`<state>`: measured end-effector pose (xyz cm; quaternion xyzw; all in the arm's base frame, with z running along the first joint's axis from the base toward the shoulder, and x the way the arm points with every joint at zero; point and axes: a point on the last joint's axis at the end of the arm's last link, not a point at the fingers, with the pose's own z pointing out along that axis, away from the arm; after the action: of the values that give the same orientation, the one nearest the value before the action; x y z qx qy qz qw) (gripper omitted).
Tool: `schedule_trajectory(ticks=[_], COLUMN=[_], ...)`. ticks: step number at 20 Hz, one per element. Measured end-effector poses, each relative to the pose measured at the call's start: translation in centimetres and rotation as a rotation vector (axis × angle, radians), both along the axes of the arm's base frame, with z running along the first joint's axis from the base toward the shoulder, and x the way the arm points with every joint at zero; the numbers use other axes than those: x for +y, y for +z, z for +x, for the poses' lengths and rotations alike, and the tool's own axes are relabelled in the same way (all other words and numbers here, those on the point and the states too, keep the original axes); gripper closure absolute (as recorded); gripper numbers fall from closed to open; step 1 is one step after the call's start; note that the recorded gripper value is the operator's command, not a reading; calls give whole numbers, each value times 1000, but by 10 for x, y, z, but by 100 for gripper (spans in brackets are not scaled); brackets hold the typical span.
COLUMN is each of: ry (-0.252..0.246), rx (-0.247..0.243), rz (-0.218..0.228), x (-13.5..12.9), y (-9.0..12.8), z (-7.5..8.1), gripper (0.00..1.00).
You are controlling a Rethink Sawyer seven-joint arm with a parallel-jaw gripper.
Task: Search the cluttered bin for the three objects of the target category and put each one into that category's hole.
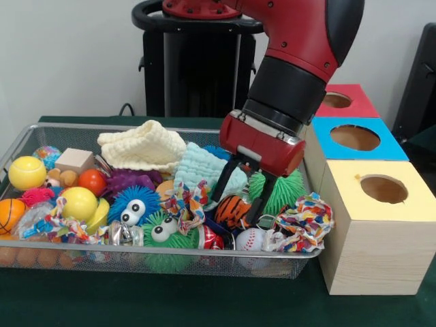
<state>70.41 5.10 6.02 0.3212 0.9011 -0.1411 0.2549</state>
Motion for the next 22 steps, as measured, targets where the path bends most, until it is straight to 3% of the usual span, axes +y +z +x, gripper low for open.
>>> schedule_trajectory(ticks=[5,12,22], ry=[-44,-161,-301], rx=[-22,-66,-24], rz=[10,41,80], x=[-3,-4,5], y=[4,16,17], z=[4,6,-8], gripper=[0,0,0])
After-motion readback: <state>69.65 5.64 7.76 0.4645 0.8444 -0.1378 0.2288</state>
